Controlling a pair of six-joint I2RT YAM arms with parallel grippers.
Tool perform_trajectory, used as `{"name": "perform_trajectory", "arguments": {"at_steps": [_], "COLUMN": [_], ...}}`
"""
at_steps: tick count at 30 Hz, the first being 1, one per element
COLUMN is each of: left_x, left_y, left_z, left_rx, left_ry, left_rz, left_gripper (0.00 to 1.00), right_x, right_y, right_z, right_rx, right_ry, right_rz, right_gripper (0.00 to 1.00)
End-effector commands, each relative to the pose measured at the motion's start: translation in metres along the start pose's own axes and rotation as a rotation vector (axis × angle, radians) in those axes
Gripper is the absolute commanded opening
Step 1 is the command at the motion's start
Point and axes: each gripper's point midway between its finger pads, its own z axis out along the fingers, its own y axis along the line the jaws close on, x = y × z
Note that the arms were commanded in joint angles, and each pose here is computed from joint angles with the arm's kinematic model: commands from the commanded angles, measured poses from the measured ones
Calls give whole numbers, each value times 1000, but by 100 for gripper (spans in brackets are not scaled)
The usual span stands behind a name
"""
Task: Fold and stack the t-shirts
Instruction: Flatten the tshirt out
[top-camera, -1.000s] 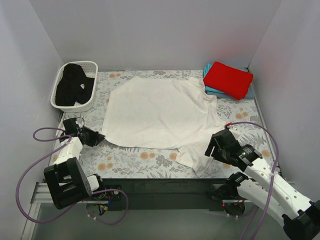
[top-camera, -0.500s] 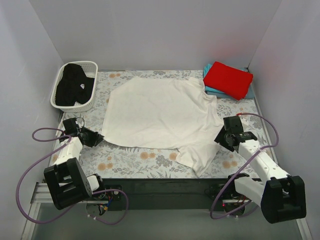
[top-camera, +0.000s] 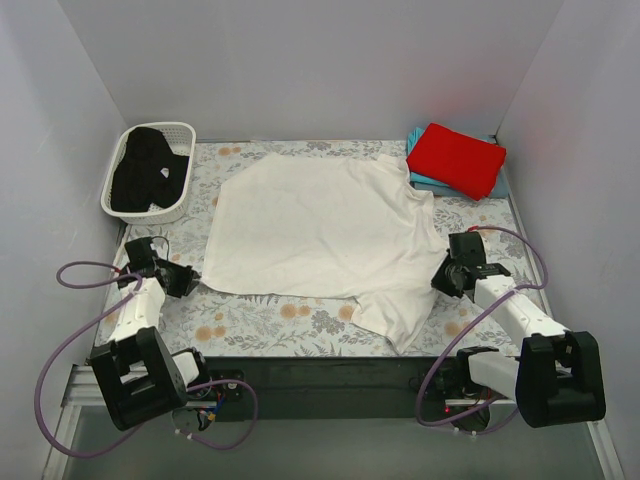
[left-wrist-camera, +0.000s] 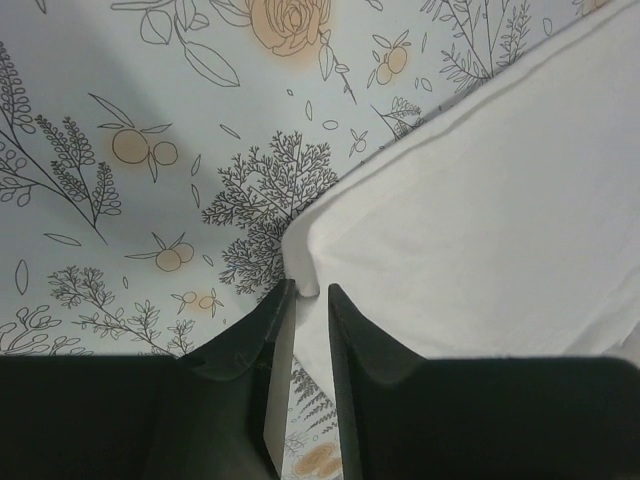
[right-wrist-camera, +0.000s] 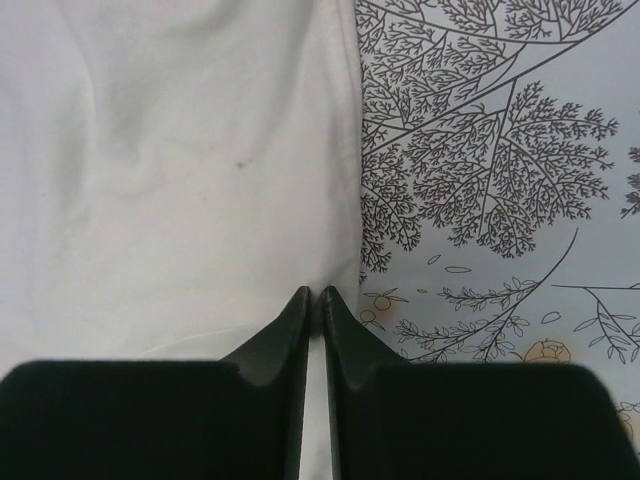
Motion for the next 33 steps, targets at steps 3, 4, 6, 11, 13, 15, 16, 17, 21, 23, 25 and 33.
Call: {"name": "perform_trajectory", "arguments": {"at_steps": [3,4,6,11,13,15,16,17,21,23,25,33], "left_x": [-6,-3,0,11,18,23,22,22,17,15,14,20], "left_y": [2,3,3,9,11,18,23,26,32,34,35,40], "left_z": [-8,-8,-10,-9,-8,-7,-6,-6,-10,-11,-11,12], "left_rx": [-10,-7,-2,-32,-59,-105,-130,-147,-190,-199,-204,-210], "left_ry": [-50,-42,-39,-52,-52,-61,-76,-83,-135,-150,-159,-121], "left_rz": [-42,-45,-49,-57,-41,-48,-55,-59,-73,-80,-83,-58], "left_gripper": [23,25,30,33,33,33,33,33,32,32,32,33], "right_x": [-16,-15,-17,-23,-24,-24,-25,-24,-24,-22,-20,-11], "right_y": [16,19,22,30,32,30,30,30,30,28,26,19], "right_z": [-3,-4,-6,-15,-19,-20,-21,-22,-23,-22,-22,-14], "right_rx": [-81,-95,-114,-162,-174,-170,-173,-174,-181,-174,-171,-142], "right_ry": [-25,-20,-23,-46,-55,-54,-60,-59,-53,-45,-38,2], "right_rz": [-26,-29,-43,-57,-63,-64,-64,-69,-70,-71,-75,-72], "right_gripper": [14,18,23,40,44,44,45,45,45,45,45,45]}}
